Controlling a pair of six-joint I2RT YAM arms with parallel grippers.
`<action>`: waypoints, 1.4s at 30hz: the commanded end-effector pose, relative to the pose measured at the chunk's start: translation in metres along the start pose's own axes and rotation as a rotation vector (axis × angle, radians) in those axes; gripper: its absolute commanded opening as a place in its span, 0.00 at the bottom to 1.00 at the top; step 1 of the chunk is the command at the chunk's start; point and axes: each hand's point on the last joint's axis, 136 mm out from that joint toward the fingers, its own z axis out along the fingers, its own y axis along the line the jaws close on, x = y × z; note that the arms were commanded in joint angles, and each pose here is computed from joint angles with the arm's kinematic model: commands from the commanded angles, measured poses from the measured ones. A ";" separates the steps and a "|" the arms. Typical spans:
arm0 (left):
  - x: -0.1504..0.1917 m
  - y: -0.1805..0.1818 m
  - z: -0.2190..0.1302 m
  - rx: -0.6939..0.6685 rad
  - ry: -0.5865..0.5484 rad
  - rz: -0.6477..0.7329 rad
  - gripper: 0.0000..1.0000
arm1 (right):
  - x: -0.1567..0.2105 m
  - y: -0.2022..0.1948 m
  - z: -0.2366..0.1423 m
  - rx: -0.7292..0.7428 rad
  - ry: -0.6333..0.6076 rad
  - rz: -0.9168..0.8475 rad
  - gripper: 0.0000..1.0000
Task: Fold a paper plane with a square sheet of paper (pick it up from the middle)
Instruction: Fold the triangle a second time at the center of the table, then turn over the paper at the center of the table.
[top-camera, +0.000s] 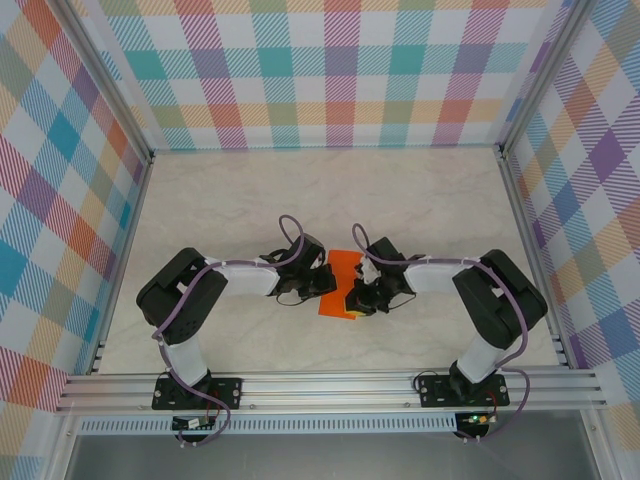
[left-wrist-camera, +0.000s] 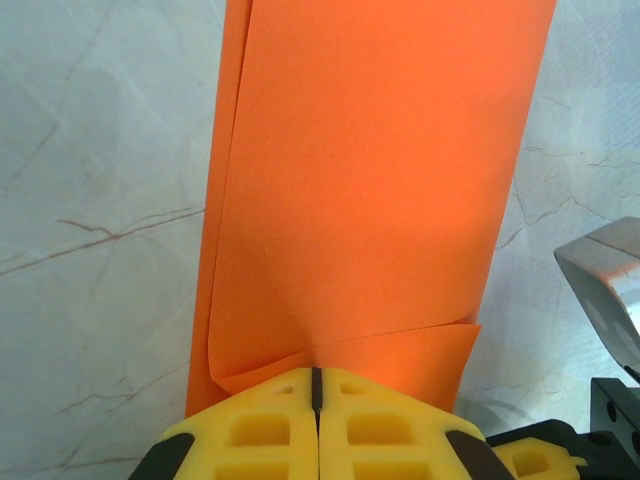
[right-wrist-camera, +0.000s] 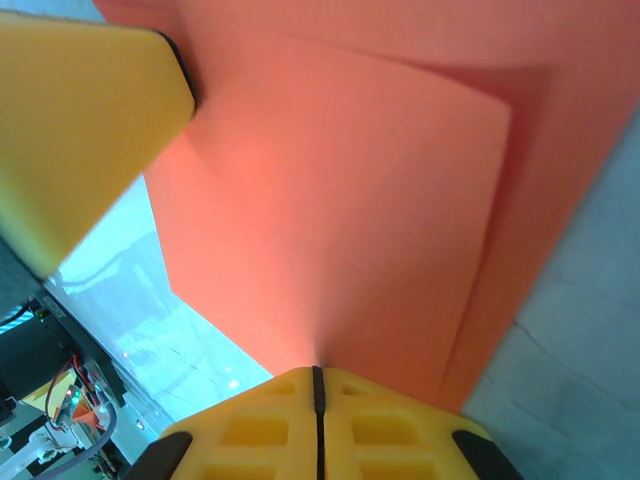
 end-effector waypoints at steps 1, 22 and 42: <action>0.013 0.038 0.006 -0.138 0.021 -0.033 0.05 | 0.041 -0.041 0.001 0.115 0.107 0.127 0.08; 0.006 0.017 0.001 -0.076 0.019 -0.019 0.07 | -0.021 -0.001 -0.049 0.062 -0.134 0.093 0.36; 0.001 0.003 -0.001 -0.040 0.018 -0.012 0.09 | -0.051 0.004 -0.026 0.025 -0.115 0.118 0.34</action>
